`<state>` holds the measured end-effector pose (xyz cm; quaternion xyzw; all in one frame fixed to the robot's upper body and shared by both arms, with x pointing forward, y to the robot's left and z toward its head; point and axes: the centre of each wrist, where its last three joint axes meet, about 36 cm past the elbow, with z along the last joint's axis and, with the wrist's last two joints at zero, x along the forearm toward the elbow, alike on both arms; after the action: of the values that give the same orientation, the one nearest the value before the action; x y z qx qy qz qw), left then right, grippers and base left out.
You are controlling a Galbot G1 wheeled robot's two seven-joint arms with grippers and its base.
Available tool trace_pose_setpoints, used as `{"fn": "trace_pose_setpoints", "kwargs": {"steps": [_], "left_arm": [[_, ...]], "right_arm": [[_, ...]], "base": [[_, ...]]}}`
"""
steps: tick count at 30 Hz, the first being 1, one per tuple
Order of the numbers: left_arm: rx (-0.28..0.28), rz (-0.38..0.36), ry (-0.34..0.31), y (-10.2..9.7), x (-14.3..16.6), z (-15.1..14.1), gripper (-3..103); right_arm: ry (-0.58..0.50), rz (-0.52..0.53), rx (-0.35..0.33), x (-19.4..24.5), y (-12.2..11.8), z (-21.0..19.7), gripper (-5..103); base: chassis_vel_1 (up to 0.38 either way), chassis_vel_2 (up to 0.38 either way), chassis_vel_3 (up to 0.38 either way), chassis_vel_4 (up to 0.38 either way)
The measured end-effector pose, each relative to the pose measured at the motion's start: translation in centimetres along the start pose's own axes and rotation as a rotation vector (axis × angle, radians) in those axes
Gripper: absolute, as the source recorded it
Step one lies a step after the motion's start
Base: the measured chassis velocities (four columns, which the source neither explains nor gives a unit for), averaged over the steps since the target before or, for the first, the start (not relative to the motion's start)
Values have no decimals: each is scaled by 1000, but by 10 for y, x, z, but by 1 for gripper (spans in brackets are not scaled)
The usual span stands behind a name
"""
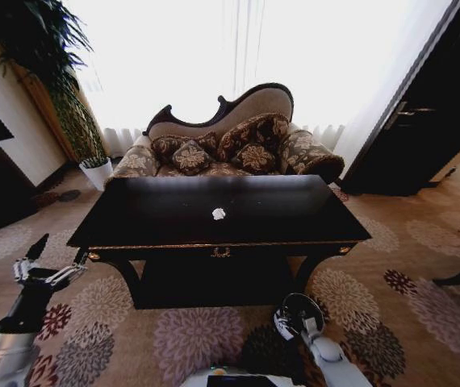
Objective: Move to the front of the table and place the trash on the table into the trash bin.
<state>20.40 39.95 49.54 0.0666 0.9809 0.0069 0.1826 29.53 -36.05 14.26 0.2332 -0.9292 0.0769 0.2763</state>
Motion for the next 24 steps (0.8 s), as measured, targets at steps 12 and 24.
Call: {"fn": "trace_pose_setpoints", "kwargs": {"steps": [12,24], "left_arm": [[4,17,-5,-11,-3,3,100],[8,15,-20,-10,-4,7,100]], "right_arm": [[-270,-211,42,27,42,-51,100],[-452,-255,14,59,74,-74,100]], "base": [[0,0,0,0],[0,0,0,0]]}}
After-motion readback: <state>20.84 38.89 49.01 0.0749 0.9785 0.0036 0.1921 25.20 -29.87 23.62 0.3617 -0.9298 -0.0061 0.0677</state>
